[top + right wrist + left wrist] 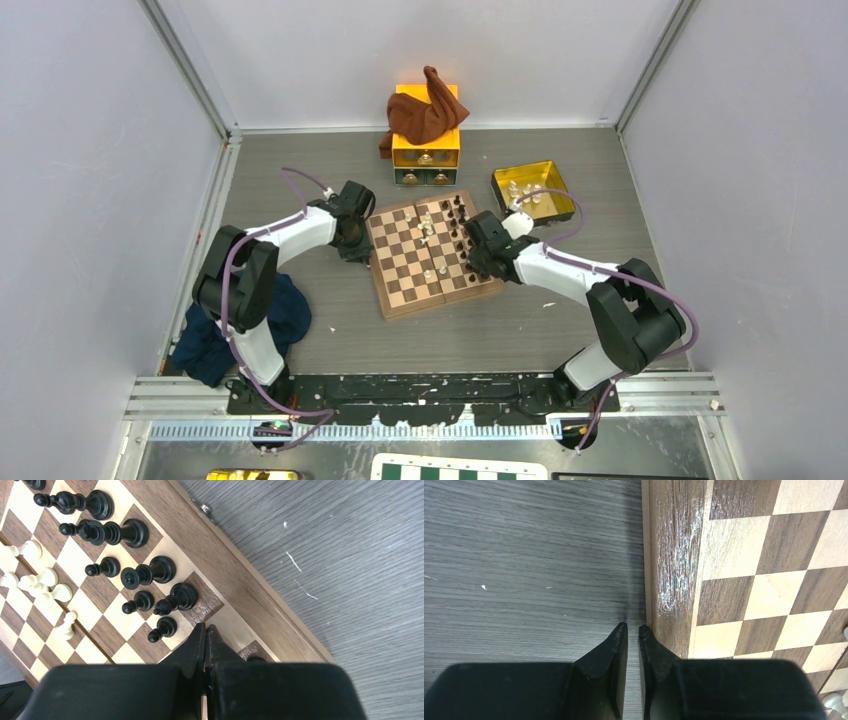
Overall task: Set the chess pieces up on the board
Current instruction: Adjust the chessboard at the center of the board.
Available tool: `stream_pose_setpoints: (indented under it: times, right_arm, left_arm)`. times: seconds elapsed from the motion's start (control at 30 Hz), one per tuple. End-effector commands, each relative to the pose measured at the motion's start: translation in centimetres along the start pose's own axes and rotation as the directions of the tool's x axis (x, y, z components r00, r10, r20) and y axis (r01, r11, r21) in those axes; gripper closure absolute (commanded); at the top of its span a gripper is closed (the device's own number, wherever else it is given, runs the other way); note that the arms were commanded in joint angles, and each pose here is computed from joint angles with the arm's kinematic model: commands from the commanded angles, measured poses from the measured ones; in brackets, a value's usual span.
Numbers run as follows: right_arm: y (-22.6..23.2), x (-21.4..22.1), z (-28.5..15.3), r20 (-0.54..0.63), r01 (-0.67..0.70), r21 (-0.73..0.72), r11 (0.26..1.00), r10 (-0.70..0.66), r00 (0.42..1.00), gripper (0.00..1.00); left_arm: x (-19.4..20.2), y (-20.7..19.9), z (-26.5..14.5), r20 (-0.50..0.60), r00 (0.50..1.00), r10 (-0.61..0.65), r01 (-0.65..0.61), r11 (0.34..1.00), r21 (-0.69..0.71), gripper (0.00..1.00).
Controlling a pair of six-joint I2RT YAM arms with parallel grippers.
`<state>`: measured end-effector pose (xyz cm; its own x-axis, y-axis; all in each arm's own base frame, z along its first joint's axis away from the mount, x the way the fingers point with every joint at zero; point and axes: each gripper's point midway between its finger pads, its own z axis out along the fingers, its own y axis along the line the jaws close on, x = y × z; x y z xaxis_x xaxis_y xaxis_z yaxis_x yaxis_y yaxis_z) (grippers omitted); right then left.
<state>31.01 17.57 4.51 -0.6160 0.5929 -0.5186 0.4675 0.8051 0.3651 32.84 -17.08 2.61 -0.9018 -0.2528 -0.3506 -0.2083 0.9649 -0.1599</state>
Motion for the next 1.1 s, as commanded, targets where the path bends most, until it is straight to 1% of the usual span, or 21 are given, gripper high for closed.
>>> stream_pose_setpoints:
  times: [0.0,0.17,0.37,0.53,0.7,0.83,0.93,1.07]
  right_arm:
    - [0.3,-1.2,-1.1,0.042,0.010,-0.013,1.000,-0.009,0.999,0.99]
    - [0.6,-2.1,-1.6,0.070,0.032,-0.020,0.999,-0.030,0.997,0.99]
    - [1.0,-4.0,-2.3,0.137,0.062,-0.016,0.998,-0.059,0.989,0.98]
    - [1.3,-5.1,-2.8,0.177,0.079,-0.012,0.997,-0.076,0.981,0.90]
    - [1.6,-5.4,-3.3,0.171,0.096,-0.012,0.995,-0.092,0.981,0.74]
    - [1.6,-5.6,-4.0,0.163,0.120,-0.011,0.993,-0.117,0.980,0.62]
    - [1.5,-5.6,-4.6,0.152,0.158,-0.010,0.987,-0.154,0.976,0.60]
    - [1.2,-5.3,-5.4,0.121,0.222,-0.023,0.975,-0.218,0.968,0.60]
  left_arm:
    - [-1.3,-2.3,-0.7,0.034,0.999,-0.005,0.003,0.998,0.068,0.83]
    - [-1.4,-2.4,-0.7,0.034,0.999,-0.009,0.007,0.997,0.071,0.84]
    - [-1.2,-2.3,-0.7,0.033,0.999,-0.008,0.006,0.998,0.070,0.84]
    - [-1.1,-2.3,-0.6,0.030,1.000,-0.003,0.001,0.997,0.071,0.84]
    - [-1.2,-2.2,-0.8,0.034,0.999,0.002,-0.004,0.997,0.074,0.84]
    - [-1.1,-2.2,-0.7,0.035,0.999,0.006,-0.008,0.997,0.074,0.82]
    - [-1.0,-2.2,-0.6,0.033,0.999,0.004,-0.007,0.997,0.077,0.81]
    - [-1.0,-2.4,-0.5,0.029,1.000,0.001,-0.003,0.996,0.085,0.78]
